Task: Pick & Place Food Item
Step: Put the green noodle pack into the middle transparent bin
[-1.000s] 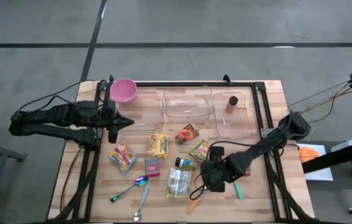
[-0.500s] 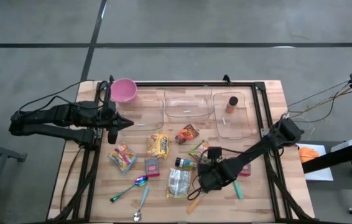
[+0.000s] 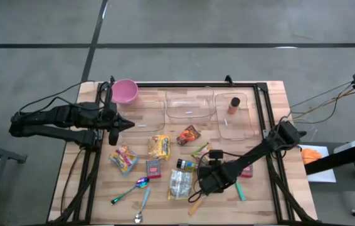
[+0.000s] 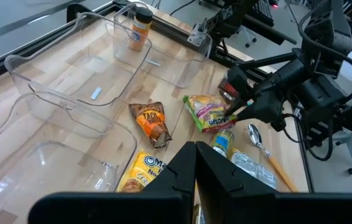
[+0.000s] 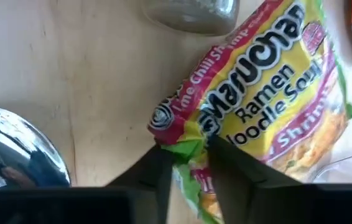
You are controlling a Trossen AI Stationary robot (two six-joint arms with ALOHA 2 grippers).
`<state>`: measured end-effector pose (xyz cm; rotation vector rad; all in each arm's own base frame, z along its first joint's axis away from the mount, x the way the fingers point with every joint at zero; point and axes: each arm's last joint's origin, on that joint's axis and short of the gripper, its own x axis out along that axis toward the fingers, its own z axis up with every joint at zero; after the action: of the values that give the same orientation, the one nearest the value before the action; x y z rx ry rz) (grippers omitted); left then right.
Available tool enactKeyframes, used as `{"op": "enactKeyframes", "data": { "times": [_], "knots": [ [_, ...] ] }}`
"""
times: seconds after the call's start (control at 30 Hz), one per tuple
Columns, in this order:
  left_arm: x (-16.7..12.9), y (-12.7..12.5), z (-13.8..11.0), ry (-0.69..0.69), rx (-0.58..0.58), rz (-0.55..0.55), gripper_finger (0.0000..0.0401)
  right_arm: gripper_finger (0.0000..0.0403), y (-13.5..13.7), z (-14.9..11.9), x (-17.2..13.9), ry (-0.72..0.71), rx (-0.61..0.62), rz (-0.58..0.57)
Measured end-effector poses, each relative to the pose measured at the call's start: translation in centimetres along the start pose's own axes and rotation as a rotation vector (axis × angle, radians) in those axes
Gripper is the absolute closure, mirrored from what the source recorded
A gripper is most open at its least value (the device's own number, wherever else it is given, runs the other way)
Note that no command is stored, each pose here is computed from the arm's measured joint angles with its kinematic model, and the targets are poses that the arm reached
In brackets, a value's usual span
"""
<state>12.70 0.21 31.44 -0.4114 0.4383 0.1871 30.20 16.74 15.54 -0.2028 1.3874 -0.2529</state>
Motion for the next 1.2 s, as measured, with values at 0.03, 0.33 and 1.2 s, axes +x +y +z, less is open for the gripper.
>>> {"op": "enactKeyframes", "data": {
  "times": [0.03, 0.33, 1.2],
  "knots": [
    [0.0, 0.0, 0.0, 0.004, 0.000, 0.002, 0.0383, 0.0343, -0.1, 0.0, -0.2, -0.002, 0.002, 0.009],
    [0.0, 0.0, -0.1, 0.013, 0.001, 0.002, 0.0383, 0.0394, -0.6, 0.2, -1.9, -0.033, 0.057, 0.060],
    [0.0, 0.1, -0.3, 0.037, 0.003, 0.009, 0.0383, 0.0395, -7.7, 1.0, -14.1, -0.351, 0.444, 0.036]
  ]
}}
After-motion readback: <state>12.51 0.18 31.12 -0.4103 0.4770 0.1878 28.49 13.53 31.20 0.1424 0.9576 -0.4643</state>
